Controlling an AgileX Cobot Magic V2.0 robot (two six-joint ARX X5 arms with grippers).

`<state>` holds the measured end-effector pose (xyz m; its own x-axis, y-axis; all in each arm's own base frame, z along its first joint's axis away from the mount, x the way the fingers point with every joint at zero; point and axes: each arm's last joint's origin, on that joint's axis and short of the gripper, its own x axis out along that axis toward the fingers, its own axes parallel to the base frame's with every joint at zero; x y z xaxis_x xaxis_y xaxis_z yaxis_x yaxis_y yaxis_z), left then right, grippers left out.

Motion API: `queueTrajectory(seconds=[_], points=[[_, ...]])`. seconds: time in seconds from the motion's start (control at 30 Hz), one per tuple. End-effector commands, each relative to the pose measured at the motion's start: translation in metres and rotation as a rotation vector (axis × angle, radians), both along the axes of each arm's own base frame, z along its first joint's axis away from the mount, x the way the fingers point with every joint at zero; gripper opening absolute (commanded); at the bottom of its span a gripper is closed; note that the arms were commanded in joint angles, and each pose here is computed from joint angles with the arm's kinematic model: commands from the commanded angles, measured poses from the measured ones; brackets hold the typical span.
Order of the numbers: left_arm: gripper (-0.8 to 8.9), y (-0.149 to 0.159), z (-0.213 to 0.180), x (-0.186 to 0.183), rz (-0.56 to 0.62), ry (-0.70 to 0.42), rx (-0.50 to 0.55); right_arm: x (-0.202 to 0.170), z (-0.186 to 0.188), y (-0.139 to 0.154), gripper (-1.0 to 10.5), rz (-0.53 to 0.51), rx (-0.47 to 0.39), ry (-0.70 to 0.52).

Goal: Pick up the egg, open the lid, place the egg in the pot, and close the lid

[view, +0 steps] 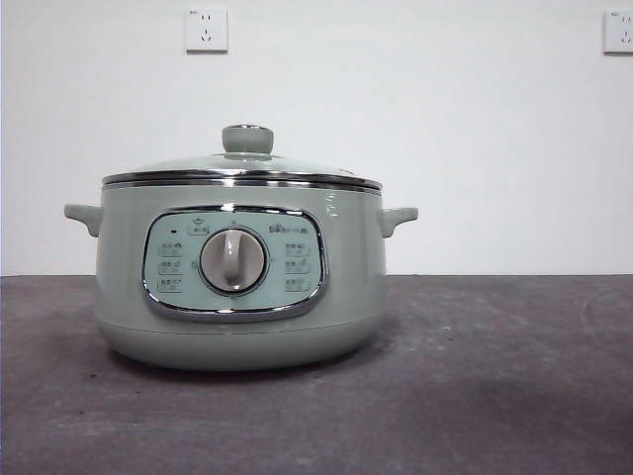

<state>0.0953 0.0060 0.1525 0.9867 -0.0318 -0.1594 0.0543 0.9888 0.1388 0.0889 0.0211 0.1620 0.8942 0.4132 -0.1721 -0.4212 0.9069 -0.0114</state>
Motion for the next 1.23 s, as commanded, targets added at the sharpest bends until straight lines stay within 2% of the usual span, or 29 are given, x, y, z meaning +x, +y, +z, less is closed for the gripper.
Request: queueTrajectory(seconds=[0.03,1.23], points=[[-0.04,0.0005,-0.0046,0.0005,0.007,0.011,-0.010,0.0015,-0.0107,0.0001,0.0,-0.007,0.014,0.038],[-0.04,0.0005,-0.0045,0.0005,0.007,0.010,-0.010,0.0015,-0.0104,0.0002,0.0,-0.009,0.030,0.045]])
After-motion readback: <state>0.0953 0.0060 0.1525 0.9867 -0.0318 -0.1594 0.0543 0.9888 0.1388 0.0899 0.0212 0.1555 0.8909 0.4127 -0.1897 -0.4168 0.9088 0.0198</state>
